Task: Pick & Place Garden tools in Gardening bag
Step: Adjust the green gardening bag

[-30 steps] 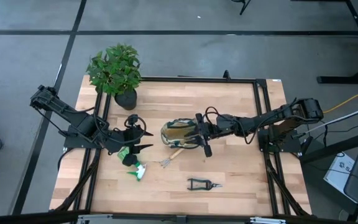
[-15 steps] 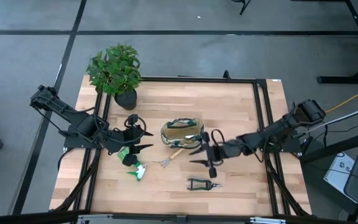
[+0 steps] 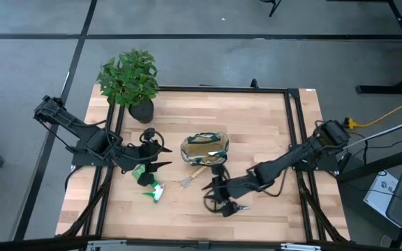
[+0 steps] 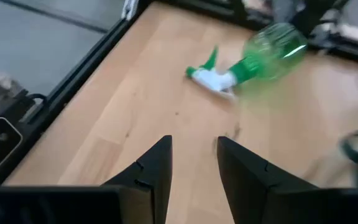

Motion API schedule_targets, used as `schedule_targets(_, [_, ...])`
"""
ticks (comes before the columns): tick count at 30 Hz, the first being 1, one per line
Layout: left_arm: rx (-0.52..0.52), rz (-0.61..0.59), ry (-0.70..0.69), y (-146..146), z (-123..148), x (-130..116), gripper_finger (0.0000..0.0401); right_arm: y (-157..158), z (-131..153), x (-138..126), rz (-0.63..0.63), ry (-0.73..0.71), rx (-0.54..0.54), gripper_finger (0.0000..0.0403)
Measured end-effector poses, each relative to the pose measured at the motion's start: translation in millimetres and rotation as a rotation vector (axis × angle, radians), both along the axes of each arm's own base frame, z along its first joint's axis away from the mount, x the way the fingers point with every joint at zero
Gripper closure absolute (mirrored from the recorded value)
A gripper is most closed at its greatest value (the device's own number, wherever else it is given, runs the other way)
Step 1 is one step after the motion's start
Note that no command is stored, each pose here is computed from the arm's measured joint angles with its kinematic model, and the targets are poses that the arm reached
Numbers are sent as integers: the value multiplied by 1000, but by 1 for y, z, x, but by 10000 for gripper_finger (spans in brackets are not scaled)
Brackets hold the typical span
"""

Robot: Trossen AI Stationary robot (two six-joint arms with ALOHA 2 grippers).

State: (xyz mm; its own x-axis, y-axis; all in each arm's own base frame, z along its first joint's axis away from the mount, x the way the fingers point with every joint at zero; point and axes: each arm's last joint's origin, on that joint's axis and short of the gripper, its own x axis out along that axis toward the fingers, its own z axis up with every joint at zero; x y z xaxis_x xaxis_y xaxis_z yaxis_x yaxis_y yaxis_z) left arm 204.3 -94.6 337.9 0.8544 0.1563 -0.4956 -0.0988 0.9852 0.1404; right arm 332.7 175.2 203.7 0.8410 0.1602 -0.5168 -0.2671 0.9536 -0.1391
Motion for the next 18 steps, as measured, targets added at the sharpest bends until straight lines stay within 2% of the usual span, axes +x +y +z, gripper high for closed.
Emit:
schedule_targets(5, [0,0,0,0,0,0,232,-2,-8,31,27,73,27,272])
schedule_targets(9, [0,0,0,0,0,0,232,-11,-23,48,42,133,8,272])
schedule_targets(18, [0,0,0,0,0,0,232,-41,-43,64,-27,194,-18,272])
